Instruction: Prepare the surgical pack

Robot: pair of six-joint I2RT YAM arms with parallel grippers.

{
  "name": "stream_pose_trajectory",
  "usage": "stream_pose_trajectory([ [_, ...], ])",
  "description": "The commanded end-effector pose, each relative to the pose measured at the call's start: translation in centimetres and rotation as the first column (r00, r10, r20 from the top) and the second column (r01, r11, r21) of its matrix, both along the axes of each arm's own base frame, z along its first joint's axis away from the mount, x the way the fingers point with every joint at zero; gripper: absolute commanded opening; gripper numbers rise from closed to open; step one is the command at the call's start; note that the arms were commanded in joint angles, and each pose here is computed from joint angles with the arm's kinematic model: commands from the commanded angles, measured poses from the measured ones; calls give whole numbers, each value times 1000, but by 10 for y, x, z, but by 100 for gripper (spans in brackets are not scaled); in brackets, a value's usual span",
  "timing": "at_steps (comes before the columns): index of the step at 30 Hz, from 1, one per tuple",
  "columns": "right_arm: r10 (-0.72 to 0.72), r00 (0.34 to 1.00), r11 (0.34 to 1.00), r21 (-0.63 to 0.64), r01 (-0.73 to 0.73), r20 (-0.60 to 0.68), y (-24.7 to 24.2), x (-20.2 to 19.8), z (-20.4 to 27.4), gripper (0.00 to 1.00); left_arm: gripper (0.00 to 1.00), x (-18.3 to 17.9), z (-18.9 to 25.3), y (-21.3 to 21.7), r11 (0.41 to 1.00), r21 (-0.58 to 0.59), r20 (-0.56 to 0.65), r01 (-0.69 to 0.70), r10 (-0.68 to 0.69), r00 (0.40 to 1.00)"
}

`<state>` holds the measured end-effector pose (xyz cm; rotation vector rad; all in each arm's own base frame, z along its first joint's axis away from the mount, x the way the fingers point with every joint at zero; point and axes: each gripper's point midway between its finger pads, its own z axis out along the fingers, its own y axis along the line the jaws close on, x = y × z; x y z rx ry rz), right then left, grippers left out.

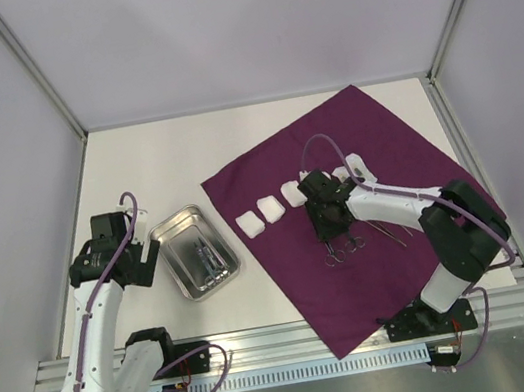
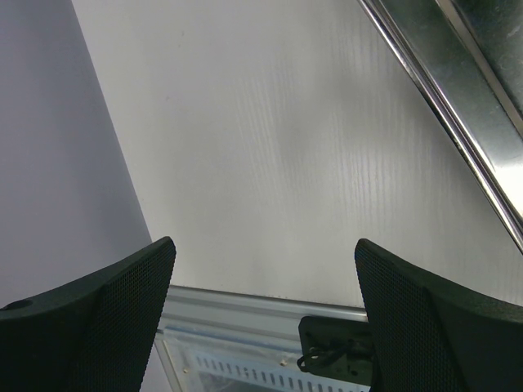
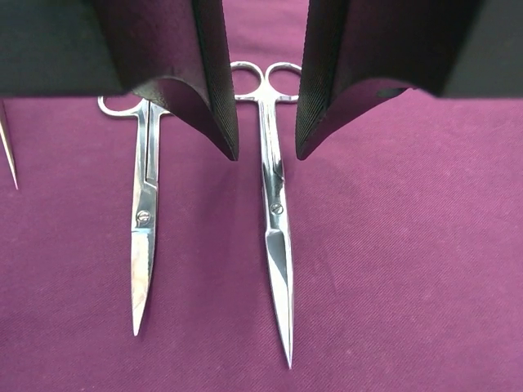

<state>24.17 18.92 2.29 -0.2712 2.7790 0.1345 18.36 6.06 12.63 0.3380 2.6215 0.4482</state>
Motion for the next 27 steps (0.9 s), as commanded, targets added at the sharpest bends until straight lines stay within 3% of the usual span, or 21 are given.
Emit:
stream_pose_trajectory([
  [1, 14, 1000, 1000, 4, -14, 12, 3, 5, -6, 36, 100, 1, 0, 2, 1000, -2, 11, -18, 18, 1000],
  [9, -3, 1000, 1000, -16, 3, 7, -2, 4, -13, 22, 100, 1, 0, 1, 1000, -2, 12, -15, 15, 1000],
  [14, -1, 999, 1000, -4, 1, 53, -1, 10, 4, 1, 100, 2, 0, 1, 1000, -5, 12, -13, 13, 1000],
  [23, -4, 987, 996, 84, -10, 159, 6, 17, 45, 0, 100, 2, 0, 1, 1000, -3, 10, -14, 14, 1000],
  [27, 2, 988, 998, 64, -11, 153, 3, 17, 41, 0, 100, 2, -1, 1, 1000, -3, 9, -15, 16, 1000],
])
